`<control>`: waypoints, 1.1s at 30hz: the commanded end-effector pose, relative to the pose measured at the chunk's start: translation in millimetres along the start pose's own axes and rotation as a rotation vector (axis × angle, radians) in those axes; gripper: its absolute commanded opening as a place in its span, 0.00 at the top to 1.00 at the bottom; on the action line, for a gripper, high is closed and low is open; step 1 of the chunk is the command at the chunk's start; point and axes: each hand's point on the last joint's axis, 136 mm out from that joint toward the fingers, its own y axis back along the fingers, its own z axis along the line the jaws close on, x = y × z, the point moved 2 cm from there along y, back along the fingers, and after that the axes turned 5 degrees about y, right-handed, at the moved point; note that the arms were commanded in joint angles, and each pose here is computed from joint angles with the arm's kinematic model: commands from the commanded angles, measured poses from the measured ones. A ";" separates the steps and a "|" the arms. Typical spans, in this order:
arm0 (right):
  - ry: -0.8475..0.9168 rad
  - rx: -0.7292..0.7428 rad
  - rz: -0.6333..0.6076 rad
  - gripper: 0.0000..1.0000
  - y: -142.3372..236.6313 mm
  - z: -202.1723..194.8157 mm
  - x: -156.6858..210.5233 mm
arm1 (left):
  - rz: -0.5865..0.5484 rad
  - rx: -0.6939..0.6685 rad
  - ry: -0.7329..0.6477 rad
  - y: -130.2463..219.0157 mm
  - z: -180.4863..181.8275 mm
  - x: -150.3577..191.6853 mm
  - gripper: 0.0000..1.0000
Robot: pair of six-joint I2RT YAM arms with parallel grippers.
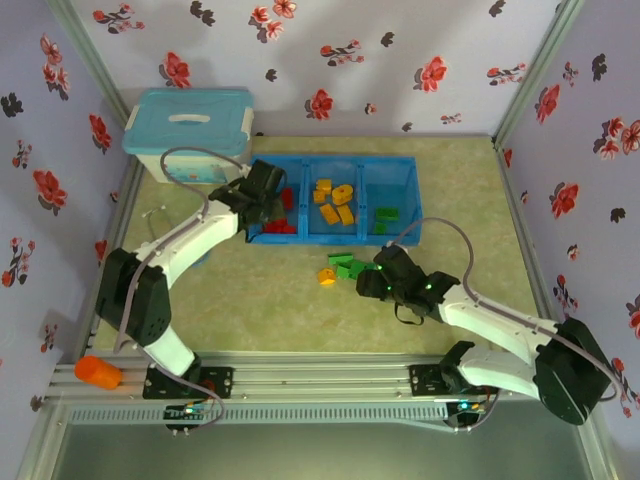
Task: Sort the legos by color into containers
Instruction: Place the lego in the container.
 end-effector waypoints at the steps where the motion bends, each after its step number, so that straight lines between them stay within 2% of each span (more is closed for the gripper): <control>1: -0.027 -0.007 -0.032 0.32 5.0 0.4 -1.2 | 0.057 -0.001 -0.065 -13.4 -2.2 -6.7 0.70; 7: -0.027 -0.018 -0.039 0.32 9.6 2.2 -1.9 | 0.060 0.030 -0.092 -30.9 -17.8 -39.5 0.67; 8: -0.026 -0.019 -0.038 0.32 10.2 2.5 -1.7 | 0.059 0.029 -0.096 -30.1 -19.6 -46.5 0.62; 9: -0.023 -0.018 -0.037 0.32 11.3 3.1 -1.7 | 0.057 0.028 -0.097 -27.3 -21.3 -53.8 0.53; 12: -0.013 -0.011 -0.033 0.32 13.5 3.6 -0.1 | 0.042 0.048 -0.106 -13.7 -28.2 -63.4 0.34; 13: -0.010 -0.011 -0.034 0.32 13.7 3.7 0.5 | 0.029 0.060 -0.106 -8.8 -30.1 -64.1 0.31; 25: 0.049 -0.010 -0.015 0.32 9.6 17.9 -0.5 | -0.056 0.158 -0.056 45.9 -12.3 -24.3 0.31; 33: 0.130 -0.004 0.011 0.33 1.6 45.3 -7.6 | -0.050 0.186 -0.036 66.0 12.4 18.9 0.33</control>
